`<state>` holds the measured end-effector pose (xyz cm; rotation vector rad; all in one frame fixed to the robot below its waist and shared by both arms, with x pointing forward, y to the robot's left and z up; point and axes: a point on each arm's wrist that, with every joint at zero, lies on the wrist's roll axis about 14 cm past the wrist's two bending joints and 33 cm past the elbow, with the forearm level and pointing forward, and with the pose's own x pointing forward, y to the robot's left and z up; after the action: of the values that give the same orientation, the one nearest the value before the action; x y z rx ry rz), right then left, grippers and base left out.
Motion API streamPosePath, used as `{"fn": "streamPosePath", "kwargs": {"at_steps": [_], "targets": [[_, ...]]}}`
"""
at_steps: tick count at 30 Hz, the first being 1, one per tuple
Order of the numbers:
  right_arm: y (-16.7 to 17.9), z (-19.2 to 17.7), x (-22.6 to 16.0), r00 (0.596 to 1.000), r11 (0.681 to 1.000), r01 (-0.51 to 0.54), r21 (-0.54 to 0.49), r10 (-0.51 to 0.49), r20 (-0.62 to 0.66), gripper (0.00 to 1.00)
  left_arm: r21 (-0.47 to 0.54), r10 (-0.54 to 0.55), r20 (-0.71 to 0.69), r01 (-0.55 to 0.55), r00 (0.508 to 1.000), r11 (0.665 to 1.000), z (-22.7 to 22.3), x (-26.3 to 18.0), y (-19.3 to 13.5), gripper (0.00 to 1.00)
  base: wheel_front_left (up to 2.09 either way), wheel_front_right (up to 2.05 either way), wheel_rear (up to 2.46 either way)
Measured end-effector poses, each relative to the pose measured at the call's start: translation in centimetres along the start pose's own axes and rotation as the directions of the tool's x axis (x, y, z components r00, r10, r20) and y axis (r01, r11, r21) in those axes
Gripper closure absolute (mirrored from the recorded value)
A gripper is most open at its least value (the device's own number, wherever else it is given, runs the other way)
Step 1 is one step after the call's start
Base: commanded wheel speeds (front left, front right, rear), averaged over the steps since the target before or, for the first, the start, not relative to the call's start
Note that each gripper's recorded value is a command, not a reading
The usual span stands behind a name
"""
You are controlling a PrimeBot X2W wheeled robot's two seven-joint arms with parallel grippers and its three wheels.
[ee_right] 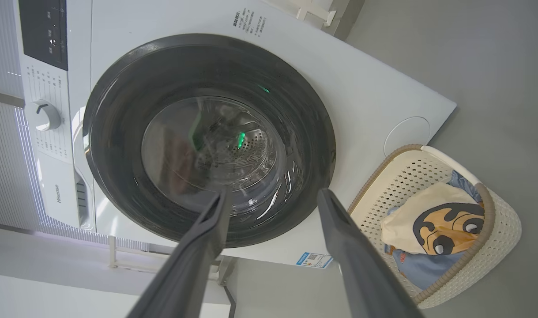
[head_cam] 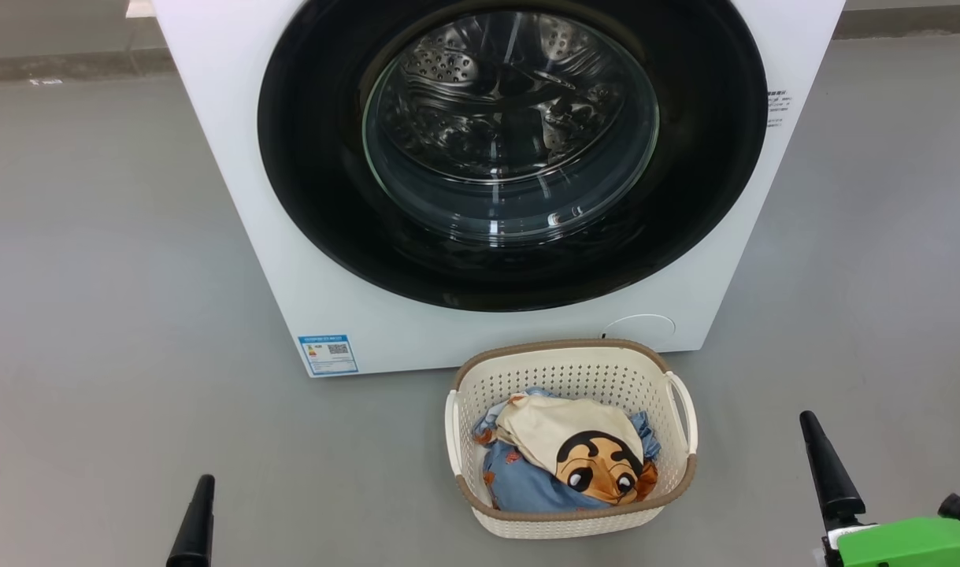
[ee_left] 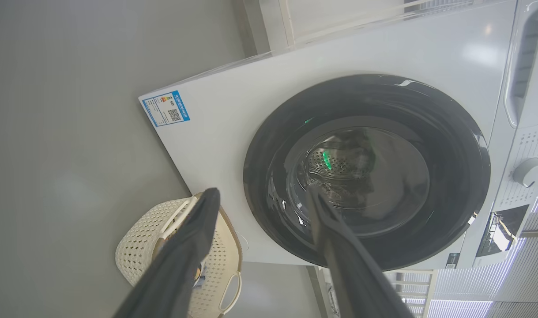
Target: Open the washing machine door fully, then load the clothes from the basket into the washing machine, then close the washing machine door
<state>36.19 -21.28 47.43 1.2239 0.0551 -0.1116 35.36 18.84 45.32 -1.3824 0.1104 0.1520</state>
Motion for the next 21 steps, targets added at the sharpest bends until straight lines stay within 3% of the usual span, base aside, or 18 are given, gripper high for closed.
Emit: {"fn": "streamPosePath", "kwargs": {"at_steps": [9, 21], "targets": [[1.1, -0.3, 0.2, 0.999, 0.979, -0.045, -0.198, 0.04, -0.032, 0.0, 0.175, -0.024, 0.011, 0.022, 1.0, 0.984, 0.3, 0.0, -0.8, 0.0, 0.0, 0.0, 0.0], [1.6, -0.6, 0.2, 0.996, 0.919, -0.08, -0.385, 0.065, -0.053, 0.0, 0.397, -0.021, -0.008, 0.022, 1.0, 0.917, -0.5, -0.4, -0.8, 0.0, 0.0, 0.0, 0.0]]}}
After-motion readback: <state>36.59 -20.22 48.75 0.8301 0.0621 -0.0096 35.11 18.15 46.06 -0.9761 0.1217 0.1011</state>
